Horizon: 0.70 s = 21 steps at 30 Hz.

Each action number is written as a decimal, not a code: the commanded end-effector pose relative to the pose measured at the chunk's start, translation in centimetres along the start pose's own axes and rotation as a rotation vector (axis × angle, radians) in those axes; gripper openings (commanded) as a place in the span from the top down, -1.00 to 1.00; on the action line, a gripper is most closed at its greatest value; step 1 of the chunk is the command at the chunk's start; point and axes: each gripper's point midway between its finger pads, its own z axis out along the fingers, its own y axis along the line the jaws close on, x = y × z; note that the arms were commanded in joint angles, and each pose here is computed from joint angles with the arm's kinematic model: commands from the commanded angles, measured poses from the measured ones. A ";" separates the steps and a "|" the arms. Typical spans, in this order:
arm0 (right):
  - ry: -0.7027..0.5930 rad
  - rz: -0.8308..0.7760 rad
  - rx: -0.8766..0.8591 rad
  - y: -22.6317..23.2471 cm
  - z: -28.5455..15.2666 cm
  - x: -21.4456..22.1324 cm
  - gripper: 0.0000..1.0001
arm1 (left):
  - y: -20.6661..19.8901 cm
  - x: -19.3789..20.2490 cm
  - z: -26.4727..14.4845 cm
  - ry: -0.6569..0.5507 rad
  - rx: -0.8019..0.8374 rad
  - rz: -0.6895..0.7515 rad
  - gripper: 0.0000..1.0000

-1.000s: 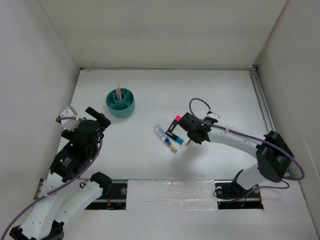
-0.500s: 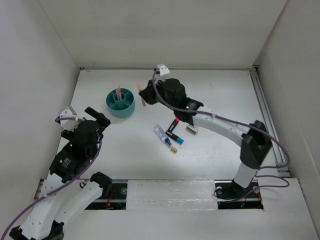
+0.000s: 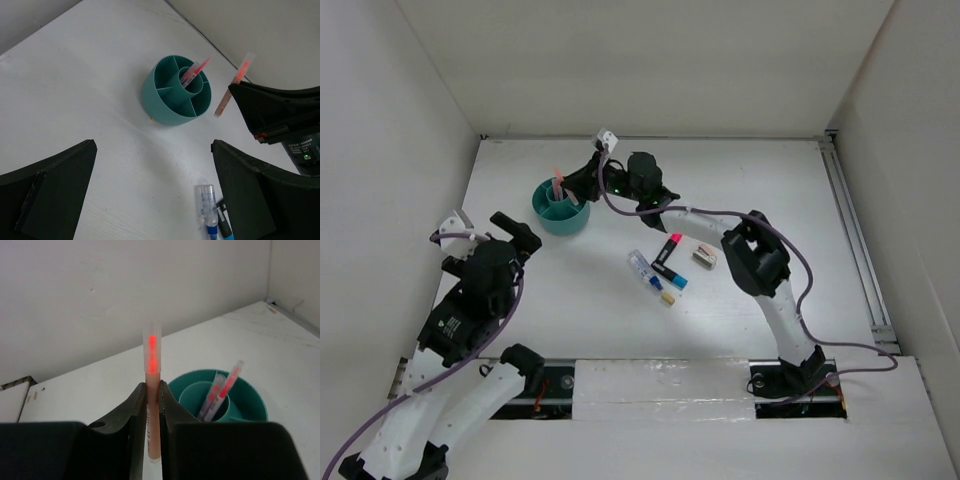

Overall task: Sort the stationery into containers
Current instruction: Place the pen in the storage box.

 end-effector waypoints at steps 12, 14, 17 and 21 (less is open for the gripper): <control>-0.210 -0.056 -0.203 0.1 3.6 -6.9 1.00 | -0.8 0.1 0.4 -0.001 0.022 0.024 -1.00; -0.200 -0.032 -0.202 -0.4 4.0 -5.8 1.00 | -0.8 0.1 0.4 -0.001 0.022 0.024 -1.00; -0.207 -0.022 -0.217 -0.4 4.3 -5.8 1.00 | -0.8 0.1 0.4 -0.001 0.022 0.024 -1.00; -0.212 0.003 -0.197 -1.0 4.6 -5.5 1.00 | -0.7 -0.2 0.2 -0.010 0.031 0.011 -1.00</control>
